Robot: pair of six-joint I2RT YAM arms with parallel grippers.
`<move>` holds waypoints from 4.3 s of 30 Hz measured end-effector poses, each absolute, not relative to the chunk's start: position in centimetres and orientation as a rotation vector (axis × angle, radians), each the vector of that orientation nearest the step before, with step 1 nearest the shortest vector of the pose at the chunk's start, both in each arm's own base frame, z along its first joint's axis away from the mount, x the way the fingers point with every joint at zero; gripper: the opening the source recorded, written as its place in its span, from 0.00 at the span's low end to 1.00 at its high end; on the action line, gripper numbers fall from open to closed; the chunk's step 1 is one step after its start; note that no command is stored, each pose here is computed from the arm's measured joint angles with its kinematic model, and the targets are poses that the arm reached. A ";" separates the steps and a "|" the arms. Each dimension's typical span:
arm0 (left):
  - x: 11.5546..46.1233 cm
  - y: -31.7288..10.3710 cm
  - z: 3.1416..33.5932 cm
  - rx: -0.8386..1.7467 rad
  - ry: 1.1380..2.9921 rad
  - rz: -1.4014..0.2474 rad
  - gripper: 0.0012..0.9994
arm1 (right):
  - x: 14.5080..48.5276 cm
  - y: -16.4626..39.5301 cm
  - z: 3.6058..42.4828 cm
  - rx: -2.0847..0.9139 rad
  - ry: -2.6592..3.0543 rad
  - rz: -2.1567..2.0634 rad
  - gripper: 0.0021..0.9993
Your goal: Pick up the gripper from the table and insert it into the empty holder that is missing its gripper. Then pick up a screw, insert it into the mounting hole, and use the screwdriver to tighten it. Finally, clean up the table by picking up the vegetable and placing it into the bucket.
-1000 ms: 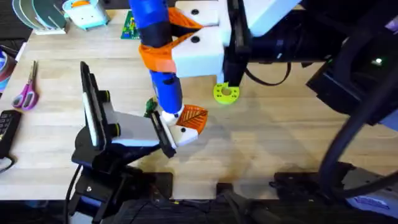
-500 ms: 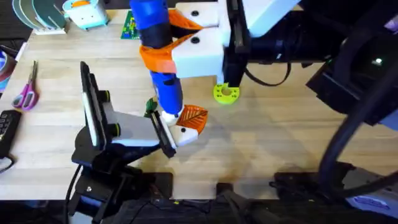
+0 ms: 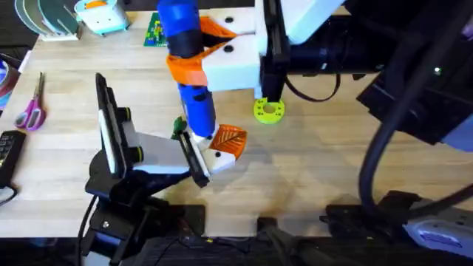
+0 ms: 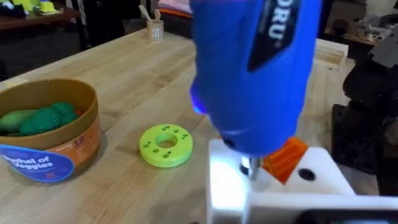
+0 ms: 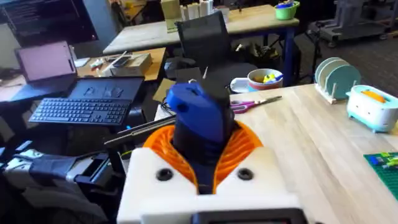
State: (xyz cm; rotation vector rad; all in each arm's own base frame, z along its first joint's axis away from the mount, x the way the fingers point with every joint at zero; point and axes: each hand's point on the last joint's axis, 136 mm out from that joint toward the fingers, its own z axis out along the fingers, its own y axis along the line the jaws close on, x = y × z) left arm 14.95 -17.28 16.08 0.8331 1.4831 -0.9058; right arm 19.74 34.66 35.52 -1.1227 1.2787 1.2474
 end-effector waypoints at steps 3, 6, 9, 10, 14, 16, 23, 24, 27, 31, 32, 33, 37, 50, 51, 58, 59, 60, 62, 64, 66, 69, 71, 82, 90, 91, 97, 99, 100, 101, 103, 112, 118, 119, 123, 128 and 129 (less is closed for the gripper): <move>15.0 -17.3 16.1 0.833 1.483 -0.906 0.01 | 19.8 34.6 35.5 -1.121 1.279 1.245 0.08; 15.0 -17.3 16.1 0.833 1.483 -0.906 0.01 | 20.0 34.5 35.5 -1.118 1.279 1.242 0.08; 15.0 -17.3 16.1 0.833 1.483 -0.906 0.01 | 19.9 34.5 35.9 -1.122 1.257 1.240 0.08; 15.0 -17.3 16.1 0.833 1.483 -0.906 0.01 | 19.8 34.5 36.1 -1.124 1.243 1.241 0.08; 15.0 -17.3 16.1 0.833 1.483 -0.906 0.01 | 19.5 34.4 36.6 -1.135 1.207 1.252 0.08; 15.0 -17.3 16.1 0.833 1.483 -0.906 0.01 | 19.4 34.4 36.6 -1.139 1.204 1.256 0.08; 15.0 -17.3 16.1 0.833 1.483 -0.906 0.01 | 19.3 34.4 36.6 -1.143 1.207 1.260 0.08; 15.0 -17.3 16.1 0.833 1.483 -0.906 0.01 | 19.3 34.5 36.5 -1.144 1.207 1.262 0.08; 15.0 -17.3 16.1 0.833 1.483 -0.906 0.01 | 19.3 34.4 36.5 -1.144 1.208 1.261 0.08; 15.0 -17.3 16.1 0.833 1.483 -0.906 0.01 | 19.3 34.5 36.5 -1.144 1.208 1.262 0.08; 15.0 -17.3 16.1 0.833 1.483 -0.906 0.01 | 19.3 34.5 36.5 -1.145 1.208 1.262 0.08; 15.0 -17.3 16.1 0.833 1.483 -0.906 0.01 | 19.3 34.4 36.5 -1.144 1.208 1.262 0.08; 15.0 -17.3 16.1 0.833 1.483 -0.906 0.01 | 19.3 34.4 36.5 -1.144 1.208 1.262 0.08; 15.0 -17.3 16.1 0.833 1.483 -0.906 0.01 | 19.5 34.3 36.5 -1.137 1.217 1.263 0.08; 15.0 -17.3 16.1 0.833 1.483 -0.906 0.01 | 19.5 34.3 36.5 -1.137 1.218 1.263 0.08; 15.0 -17.3 16.1 0.833 1.483 -0.906 0.01 | 19.5 34.4 35.8 -1.140 1.256 1.270 0.08; 14.9 -17.3 16.1 0.833 1.483 -0.906 0.01 | 19.5 34.4 35.8 -1.140 1.255 1.270 0.08; 15.0 -17.3 16.1 0.833 1.483 -0.906 0.01 | 19.5 34.4 35.8 -1.140 1.256 1.270 0.08; 15.0 -17.3 16.1 0.833 1.483 -0.906 0.01 | 19.5 34.4 35.8 -1.140 1.256 1.270 0.08; 15.0 -17.3 16.1 0.833 1.483 -0.906 0.01 | 19.5 34.4 35.8 -1.140 1.256 1.270 0.08; 15.0 -17.3 16.1 0.833 1.483 -0.906 0.01 | 19.5 34.4 35.8 -1.140 1.256 1.270 0.08; 15.0 -17.3 16.1 0.833 1.483 -0.906 0.01 | 19.5 34.4 35.8 -1.140 1.256 1.270 0.08; 15.0 -17.3 16.1 0.833 1.483 -0.906 0.01 | 19.5 34.4 35.8 -1.140 1.256 1.270 0.08; 15.0 -17.3 16.1 0.833 1.483 -0.906 0.01 | 20.9 32.9 39.1 -1.079 1.117 1.216 0.08; 15.0 -17.3 16.1 0.833 1.483 -0.906 0.01 | 27.5 28.9 33.3 -1.015 1.404 0.952 0.08; 15.0 -17.3 16.1 0.833 1.483 -0.906 0.01 | 29.0 27.8 32.0 -1.000 1.458 0.857 0.08; 15.0 -17.3 16.1 0.833 1.483 -0.906 0.01 | 38.4 19.2 26.1 -0.929 1.652 0.139 0.08; 15.0 -17.3 16.1 0.833 1.483 -0.906 0.01 | 41.0 15.8 23.7 -0.951 1.709 -0.113 0.08; 15.0 -17.3 16.1 0.833 1.483 -0.905 0.01 | 41.9 14.3 22.5 -0.974 1.738 -0.225 0.08; 15.0 -17.3 16.1 0.833 1.483 -0.906 0.01 | 42.6 12.8 21.2 -1.007 1.765 -0.334 0.08; 15.0 -17.3 16.1 0.833 1.483 -0.906 0.01 | 43.6 10.6 18.8 -1.094 1.807 -0.515 0.08; 15.0 -17.3 16.1 0.833 1.483 -0.905 0.01 | 44.5 7.5 8.3 -1.555 1.884 -0.854 0.07; 15.0 -17.3 16.1 0.833 1.483 -0.906 0.01 | 43.8 7.9 5.5 -1.684 1.887 -0.863 0.08; 15.0 -17.3 16.1 0.833 1.483 -0.906 0.01 | 43.6 8.0 5.2 -1.702 1.888 -0.861 0.09; 15.0 -17.3 16.1 0.833 1.483 -0.906 0.01 | 42.8 7.8 4.5 -1.758 1.902 -0.852 0.17; 15.0 -17.3 16.1 0.833 1.483 -0.905 0.01 | 42.3 7.7 4.6 -1.792 1.915 -0.844 0.42; 15.0 -17.3 16.1 0.833 1.483 -0.906 0.01 | 42.3 7.6 4.7 -1.796 1.915 -0.844 0.47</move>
